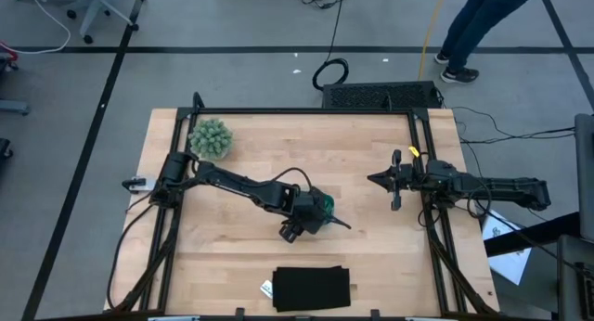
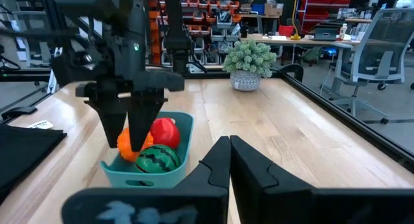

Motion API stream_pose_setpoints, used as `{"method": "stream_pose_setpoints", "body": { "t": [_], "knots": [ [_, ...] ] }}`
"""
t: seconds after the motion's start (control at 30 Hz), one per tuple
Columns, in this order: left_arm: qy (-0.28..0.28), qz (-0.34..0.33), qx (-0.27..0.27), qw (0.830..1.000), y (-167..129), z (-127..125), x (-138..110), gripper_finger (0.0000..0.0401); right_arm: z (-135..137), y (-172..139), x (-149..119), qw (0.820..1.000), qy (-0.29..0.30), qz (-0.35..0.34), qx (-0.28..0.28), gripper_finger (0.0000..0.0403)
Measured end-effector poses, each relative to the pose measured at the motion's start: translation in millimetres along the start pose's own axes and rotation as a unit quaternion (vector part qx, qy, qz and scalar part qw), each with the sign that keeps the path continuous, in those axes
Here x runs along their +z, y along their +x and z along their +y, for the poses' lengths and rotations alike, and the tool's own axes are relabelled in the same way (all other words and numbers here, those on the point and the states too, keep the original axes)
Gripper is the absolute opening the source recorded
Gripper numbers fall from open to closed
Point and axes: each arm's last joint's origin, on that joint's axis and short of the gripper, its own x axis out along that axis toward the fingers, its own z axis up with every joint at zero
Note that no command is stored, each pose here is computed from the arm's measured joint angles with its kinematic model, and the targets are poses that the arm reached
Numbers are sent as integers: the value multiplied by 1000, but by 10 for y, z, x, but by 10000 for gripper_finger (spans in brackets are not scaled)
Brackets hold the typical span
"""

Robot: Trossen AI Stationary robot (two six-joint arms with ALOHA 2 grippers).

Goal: Pick and placing Produce into tupperware
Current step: Adjust the bin

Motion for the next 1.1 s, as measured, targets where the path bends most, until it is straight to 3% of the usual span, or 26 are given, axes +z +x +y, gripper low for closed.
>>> {"method": "stream_pose_setpoints", "body": {
  "t": [0.37, 0.6, 0.8, 0.93, 1.1],
  "knots": [
    [9, -10, 7, 1000, -128, 53, 66, 255, 0, 0, -5, 1000, 0, 2, 0, 0],
    [7, -47, 43, 998, -590, 97, 169, 255, 1, 3, -14, 1000, 0, 7, 0, 0],
    [-38, -44, 65, 996, -973, 134, 124, 251, 1, 5, -14, 1000, 1, 8, 0, 0],
    [-48, -38, 64, 996, -1099, 148, 75, 198, 1, 5, -12, 1000, 1, 7, 0, 0],
    [-70, -31, 64, 995, -1209, 180, 10, 61, 1, 7, -8, 1000, 1, 5, 0, 0]
  ]
}}
